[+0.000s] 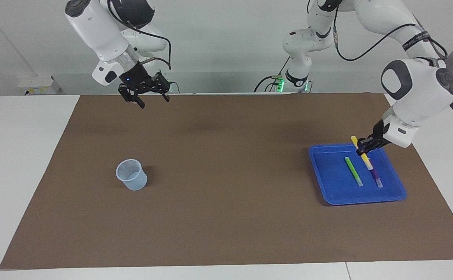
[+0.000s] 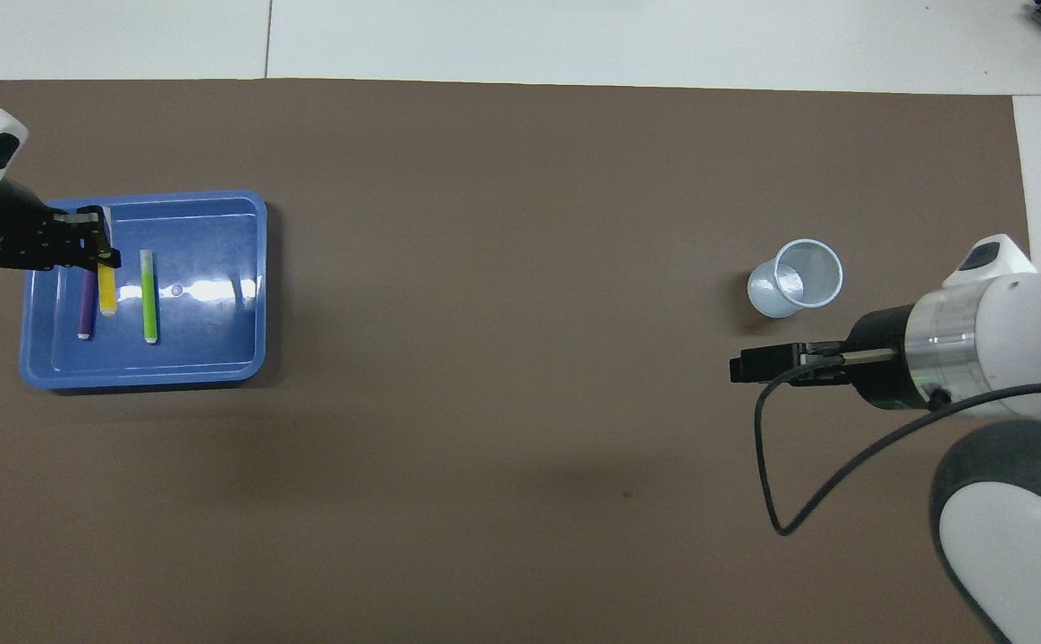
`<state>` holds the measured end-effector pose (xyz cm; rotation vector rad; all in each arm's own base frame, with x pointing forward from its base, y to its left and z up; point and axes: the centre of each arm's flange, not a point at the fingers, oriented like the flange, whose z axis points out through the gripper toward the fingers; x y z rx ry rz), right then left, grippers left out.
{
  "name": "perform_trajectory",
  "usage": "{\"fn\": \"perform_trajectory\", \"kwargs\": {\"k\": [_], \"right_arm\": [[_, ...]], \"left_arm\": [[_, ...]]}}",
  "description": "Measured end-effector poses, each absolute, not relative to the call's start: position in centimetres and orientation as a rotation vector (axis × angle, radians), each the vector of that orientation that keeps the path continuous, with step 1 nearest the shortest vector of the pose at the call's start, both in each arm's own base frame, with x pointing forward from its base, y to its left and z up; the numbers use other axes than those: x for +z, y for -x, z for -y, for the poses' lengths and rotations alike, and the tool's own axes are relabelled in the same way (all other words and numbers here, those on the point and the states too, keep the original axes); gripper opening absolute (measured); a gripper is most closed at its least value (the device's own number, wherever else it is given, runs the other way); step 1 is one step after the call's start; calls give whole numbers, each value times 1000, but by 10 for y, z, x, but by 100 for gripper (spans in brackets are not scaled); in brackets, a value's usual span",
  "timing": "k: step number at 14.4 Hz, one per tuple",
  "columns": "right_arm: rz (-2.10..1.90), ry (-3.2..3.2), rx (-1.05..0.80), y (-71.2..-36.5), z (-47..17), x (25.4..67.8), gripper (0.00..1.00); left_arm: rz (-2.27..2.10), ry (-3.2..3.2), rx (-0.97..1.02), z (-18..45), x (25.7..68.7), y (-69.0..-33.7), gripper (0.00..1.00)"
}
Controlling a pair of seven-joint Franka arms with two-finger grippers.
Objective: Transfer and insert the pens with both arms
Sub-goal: 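Lift the yellow pen with the left gripper while the right gripper approaches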
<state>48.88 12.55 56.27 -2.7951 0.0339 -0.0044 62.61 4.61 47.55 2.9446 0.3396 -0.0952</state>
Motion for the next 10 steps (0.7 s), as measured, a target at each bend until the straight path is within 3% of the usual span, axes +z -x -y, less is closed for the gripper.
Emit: {"fn": "perform_trajectory", "kwargs": {"k": [2, 10], "right_arm": [[-118, 2726, -10, -491, -149, 562, 100], [-345, 2539, -24, -507, -217, 540, 100]], "left_arm": [[-536, -2846, -152, -52, 473, -622, 18], [-1132, -2524, -485, 89, 468, -609, 18]]}}
